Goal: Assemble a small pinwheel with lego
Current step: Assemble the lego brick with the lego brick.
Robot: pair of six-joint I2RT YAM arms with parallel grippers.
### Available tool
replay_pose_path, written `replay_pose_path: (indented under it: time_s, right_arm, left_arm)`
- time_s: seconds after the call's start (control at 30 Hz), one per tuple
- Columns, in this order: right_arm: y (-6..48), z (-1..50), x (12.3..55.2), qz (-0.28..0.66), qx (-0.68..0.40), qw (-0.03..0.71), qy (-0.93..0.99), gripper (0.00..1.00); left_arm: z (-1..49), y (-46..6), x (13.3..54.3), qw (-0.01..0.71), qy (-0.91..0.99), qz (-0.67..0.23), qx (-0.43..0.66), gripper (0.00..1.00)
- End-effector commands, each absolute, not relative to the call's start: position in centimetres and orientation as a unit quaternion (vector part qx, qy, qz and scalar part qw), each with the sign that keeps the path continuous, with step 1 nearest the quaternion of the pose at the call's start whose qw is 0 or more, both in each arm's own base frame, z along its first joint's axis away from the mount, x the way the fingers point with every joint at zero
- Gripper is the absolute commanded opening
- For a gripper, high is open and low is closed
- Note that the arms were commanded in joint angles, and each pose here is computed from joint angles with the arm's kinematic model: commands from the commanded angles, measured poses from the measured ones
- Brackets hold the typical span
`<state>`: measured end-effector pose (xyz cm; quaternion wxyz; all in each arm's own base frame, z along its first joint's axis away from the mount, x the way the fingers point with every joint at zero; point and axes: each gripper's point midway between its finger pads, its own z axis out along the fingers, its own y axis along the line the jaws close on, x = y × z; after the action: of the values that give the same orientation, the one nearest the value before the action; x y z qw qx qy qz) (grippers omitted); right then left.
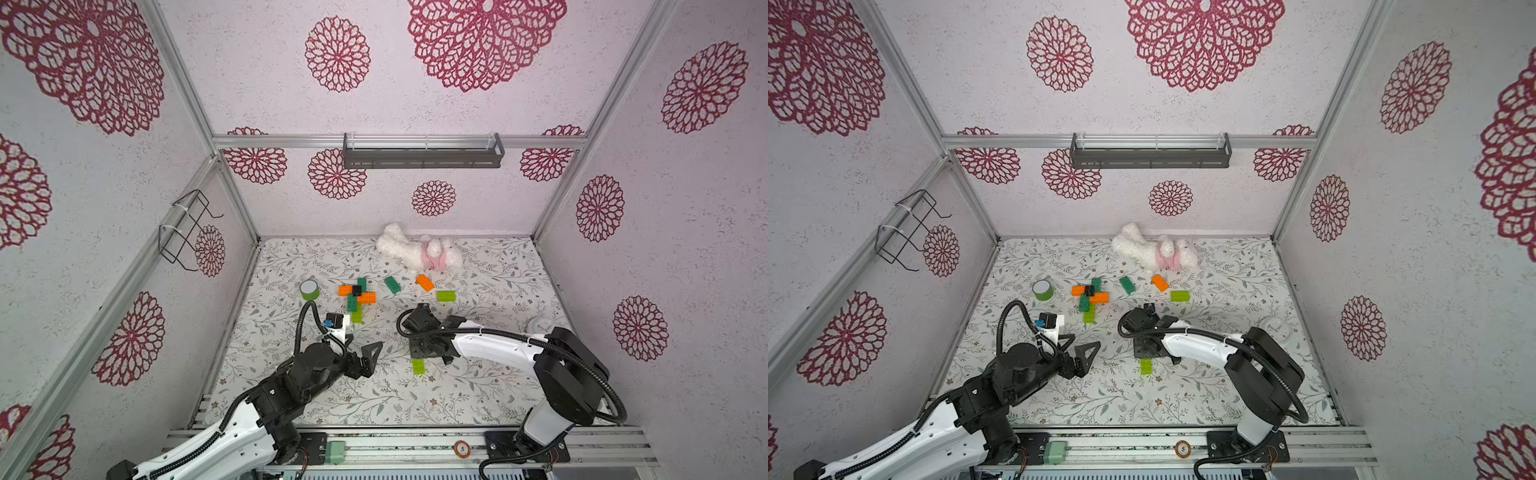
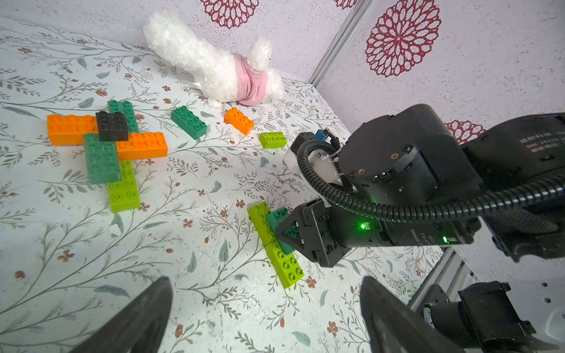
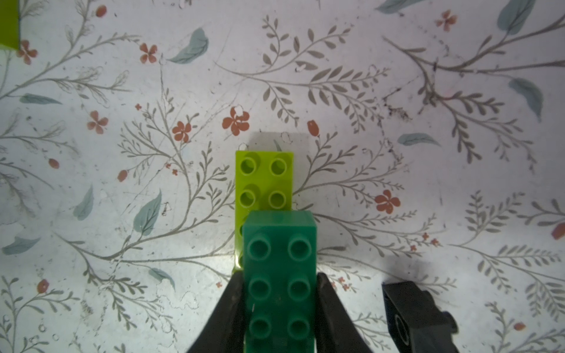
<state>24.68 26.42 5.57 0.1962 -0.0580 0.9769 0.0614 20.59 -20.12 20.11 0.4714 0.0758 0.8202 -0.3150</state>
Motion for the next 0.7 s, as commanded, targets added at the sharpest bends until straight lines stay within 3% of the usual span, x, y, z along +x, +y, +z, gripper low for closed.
replay_pose_path:
  time_s: [0.0,0.67]
  right_arm:
    - [25.4,5.5,23.8,0.046,-0.053,0.192,0.979,0.20]
    - [24.7,4.4,23.1,0.034,-0.066,0.180,0.981,0.20]
  left_arm:
    - [20.6,-19.9,20.8,0.479,0.818,-0.312,0.069,0.97]
    - [20.7,-19.9,20.8,0.478,0.817,-0.315,0.065,0.97]
